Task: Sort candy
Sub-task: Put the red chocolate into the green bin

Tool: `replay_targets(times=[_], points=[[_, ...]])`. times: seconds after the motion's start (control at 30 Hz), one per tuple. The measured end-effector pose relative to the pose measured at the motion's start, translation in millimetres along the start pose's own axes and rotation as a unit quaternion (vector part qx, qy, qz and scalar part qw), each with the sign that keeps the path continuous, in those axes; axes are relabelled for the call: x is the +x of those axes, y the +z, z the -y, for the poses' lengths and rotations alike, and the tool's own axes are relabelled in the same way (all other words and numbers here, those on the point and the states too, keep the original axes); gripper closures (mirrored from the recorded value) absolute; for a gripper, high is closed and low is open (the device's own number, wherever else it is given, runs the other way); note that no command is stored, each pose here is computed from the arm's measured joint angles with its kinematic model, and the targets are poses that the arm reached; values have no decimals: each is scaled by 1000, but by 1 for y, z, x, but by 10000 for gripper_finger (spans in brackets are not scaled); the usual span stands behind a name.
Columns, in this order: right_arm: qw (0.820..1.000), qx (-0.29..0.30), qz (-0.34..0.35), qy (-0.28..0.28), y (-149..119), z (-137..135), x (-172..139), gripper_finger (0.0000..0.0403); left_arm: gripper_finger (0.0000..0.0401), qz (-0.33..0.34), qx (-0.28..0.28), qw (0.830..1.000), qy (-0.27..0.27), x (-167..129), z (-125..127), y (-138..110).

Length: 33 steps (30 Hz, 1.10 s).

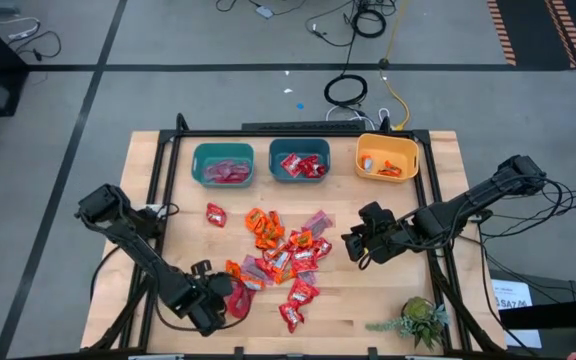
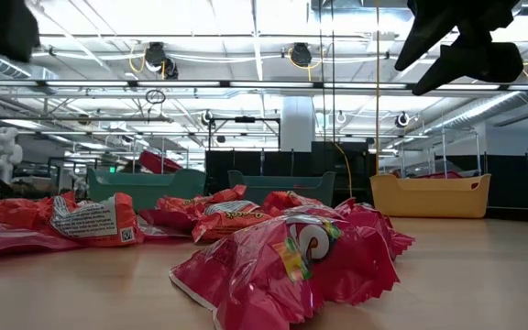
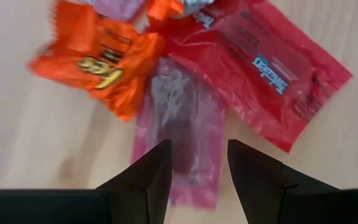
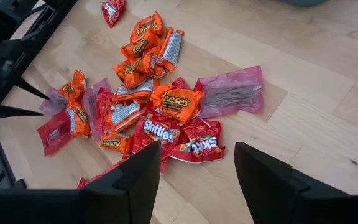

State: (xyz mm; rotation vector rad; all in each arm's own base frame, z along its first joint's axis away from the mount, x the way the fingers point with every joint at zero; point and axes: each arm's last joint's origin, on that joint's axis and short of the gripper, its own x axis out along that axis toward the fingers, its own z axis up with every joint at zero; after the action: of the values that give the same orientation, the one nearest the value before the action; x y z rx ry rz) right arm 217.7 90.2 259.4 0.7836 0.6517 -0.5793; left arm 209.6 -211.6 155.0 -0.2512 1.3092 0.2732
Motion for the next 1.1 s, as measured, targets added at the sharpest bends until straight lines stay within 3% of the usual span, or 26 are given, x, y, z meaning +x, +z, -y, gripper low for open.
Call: replay_targets(times=[0.37, 0.5, 0.7, 0.9, 1.1], points=[[1000, 0, -1, 1, 0, 0, 0, 206, 240, -8, -29, 998, -49, 26, -13, -1], [1000, 0, -7, 3, 0, 0, 0, 206, 281, -18, -28, 998, -49, 26, -14, -2], [1000, 1, -10, 4, -1, 0, 0, 206, 385, -42, -27, 997, -62, 26, -13, -3], [1000, 1, -10, 4, -1, 0, 0, 206, 394, -55, -28, 995, -77, 16, -7, 0], [1000, 3, -10, 4, -1, 0, 0, 206, 397, -70, -24, 996, -58, -9, -8, 5]])
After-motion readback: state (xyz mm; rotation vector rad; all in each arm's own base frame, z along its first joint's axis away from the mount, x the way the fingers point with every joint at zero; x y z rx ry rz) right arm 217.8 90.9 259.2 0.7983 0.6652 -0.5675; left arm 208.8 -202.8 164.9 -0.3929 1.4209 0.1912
